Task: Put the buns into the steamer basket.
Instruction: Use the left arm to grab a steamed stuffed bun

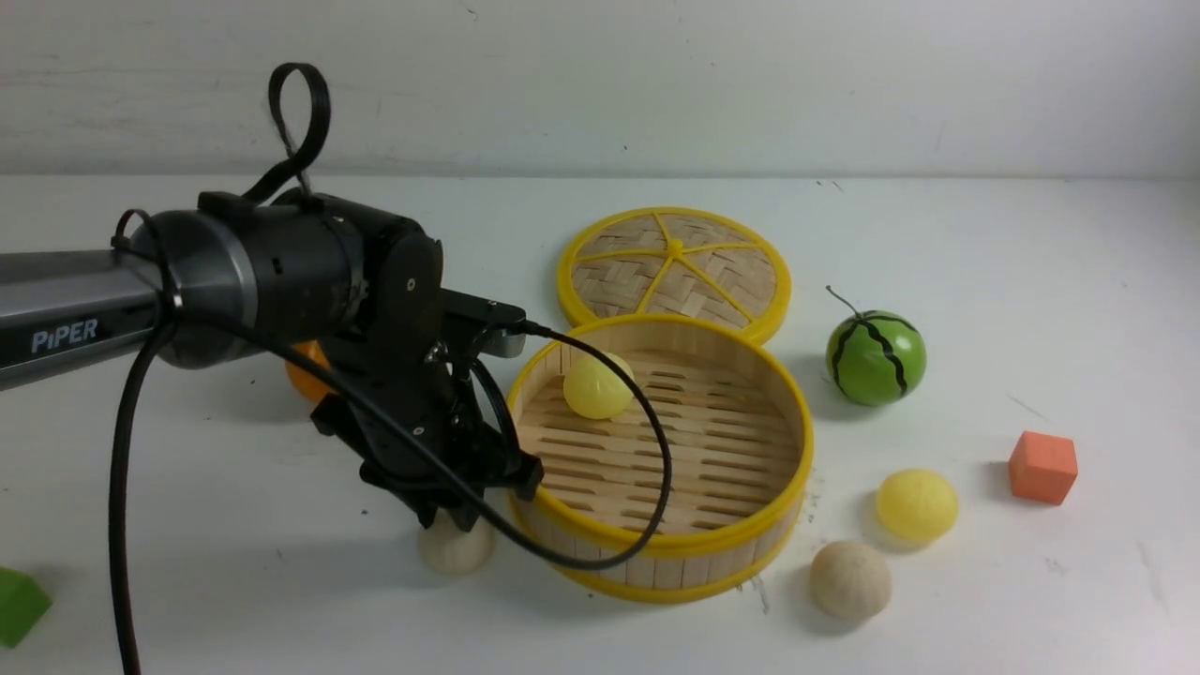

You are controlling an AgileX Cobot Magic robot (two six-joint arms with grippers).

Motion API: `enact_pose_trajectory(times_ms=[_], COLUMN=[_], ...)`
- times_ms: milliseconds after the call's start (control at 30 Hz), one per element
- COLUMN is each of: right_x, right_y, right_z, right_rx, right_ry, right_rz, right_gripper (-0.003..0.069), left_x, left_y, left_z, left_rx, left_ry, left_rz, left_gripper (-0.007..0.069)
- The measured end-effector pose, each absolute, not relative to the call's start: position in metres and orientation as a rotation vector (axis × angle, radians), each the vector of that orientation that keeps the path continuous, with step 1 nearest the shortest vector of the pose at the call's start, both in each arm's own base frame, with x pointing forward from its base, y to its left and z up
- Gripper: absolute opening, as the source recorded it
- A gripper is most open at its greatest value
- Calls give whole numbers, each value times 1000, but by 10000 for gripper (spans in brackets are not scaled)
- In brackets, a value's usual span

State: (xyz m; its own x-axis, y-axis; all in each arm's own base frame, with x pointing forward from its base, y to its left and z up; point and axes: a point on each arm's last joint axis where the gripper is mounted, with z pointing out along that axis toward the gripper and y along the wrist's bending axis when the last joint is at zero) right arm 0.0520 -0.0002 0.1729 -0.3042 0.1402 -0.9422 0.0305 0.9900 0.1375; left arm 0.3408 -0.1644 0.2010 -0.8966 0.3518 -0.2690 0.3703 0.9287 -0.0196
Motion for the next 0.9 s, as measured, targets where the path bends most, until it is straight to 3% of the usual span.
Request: enact_pose_trajectory(times_ms=[400,533,567,700,900], right_x=[52,52,52,52,52], right_y=[0,0,0,0,0], right_z=[173,173,173,173,173], right_rx=[123,123,123,123,123], right_ry=[1879,1879,1879,1879,1879], right_rz=[109,109,109,109,109], right_gripper=[240,240,240,240,240], left_x=[343,343,343,343,342], left_y=[-166,-166,-166,-166,-164], left_z=[191,191,191,191,195], left_rx=[543,543,543,543,553], left_ry=[2846,2846,2846,2846,2874], left_rz=[-94,-94,-94,-94,-74], left_gripper=[240,183,121,-6,-13])
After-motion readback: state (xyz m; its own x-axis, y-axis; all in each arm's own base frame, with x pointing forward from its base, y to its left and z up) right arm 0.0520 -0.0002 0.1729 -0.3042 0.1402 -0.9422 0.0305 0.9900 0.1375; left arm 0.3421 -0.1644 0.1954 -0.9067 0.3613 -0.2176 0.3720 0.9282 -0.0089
